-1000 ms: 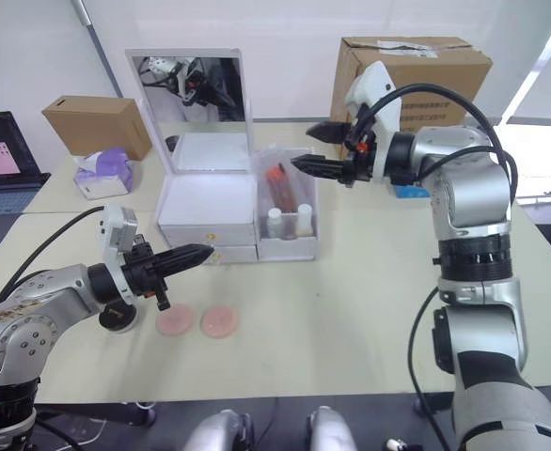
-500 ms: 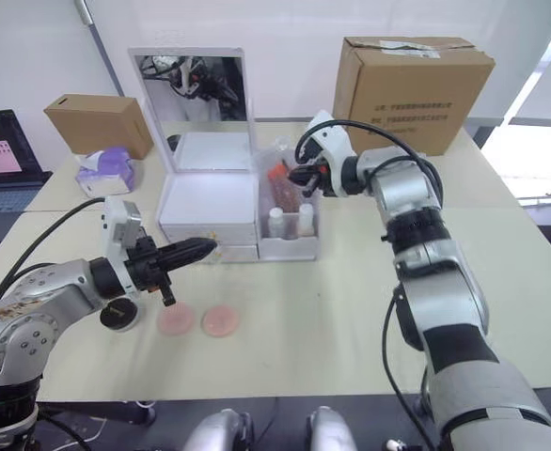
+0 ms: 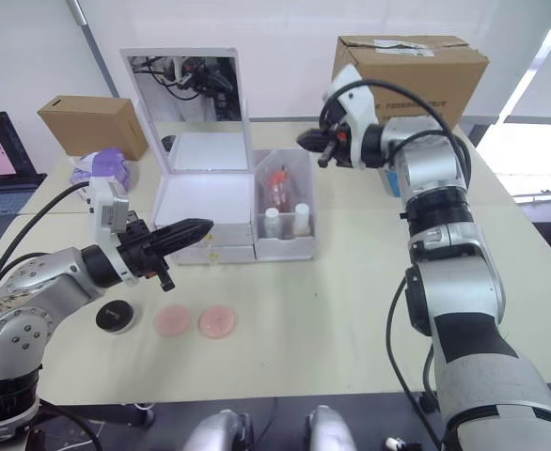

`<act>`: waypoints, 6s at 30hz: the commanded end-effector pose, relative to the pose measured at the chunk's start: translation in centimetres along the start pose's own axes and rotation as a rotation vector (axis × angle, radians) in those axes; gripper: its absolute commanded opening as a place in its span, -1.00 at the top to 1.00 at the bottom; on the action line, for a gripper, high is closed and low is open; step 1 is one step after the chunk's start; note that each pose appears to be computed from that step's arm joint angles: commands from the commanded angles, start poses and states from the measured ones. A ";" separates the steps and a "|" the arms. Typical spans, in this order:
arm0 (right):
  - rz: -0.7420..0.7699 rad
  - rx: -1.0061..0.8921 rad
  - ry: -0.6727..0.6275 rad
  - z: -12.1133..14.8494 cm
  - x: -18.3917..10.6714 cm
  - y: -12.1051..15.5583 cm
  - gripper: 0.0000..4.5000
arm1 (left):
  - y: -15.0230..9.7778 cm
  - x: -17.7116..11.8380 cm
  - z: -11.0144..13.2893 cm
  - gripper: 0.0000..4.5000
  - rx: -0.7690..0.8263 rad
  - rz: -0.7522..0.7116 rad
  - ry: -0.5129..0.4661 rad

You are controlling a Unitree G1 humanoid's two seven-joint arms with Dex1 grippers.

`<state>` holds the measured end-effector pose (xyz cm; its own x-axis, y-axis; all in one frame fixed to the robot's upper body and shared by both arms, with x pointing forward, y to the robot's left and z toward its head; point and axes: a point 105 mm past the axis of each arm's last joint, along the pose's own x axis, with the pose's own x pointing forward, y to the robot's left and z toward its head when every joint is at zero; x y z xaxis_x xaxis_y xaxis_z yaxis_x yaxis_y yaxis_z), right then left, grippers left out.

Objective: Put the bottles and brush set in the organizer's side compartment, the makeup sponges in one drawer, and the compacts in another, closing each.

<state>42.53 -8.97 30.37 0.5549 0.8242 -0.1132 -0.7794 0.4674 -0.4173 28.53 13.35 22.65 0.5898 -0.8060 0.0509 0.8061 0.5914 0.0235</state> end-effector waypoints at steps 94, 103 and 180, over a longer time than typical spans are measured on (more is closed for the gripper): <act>0.050 0.217 0.101 -3.8 -12.9 9.7 -1.00 | 6.4 -13.0 -4.3 -0.99 0.080 0.642 -0.023; 0.361 0.199 0.095 1.9 -8.4 11.5 -1.00 | 1.5 -7.5 -6.3 -0.99 0.000 0.721 -0.061; 0.385 0.177 0.096 0.7 -8.1 11.9 -1.00 | -5.6 -5.6 -6.0 -0.99 -0.033 0.518 -0.084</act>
<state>29.07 -9.79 25.34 0.2173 0.9096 -0.3542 -0.9761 0.2026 -0.0786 21.53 14.58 14.48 0.9256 -0.3743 0.0568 0.3777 0.9231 -0.0718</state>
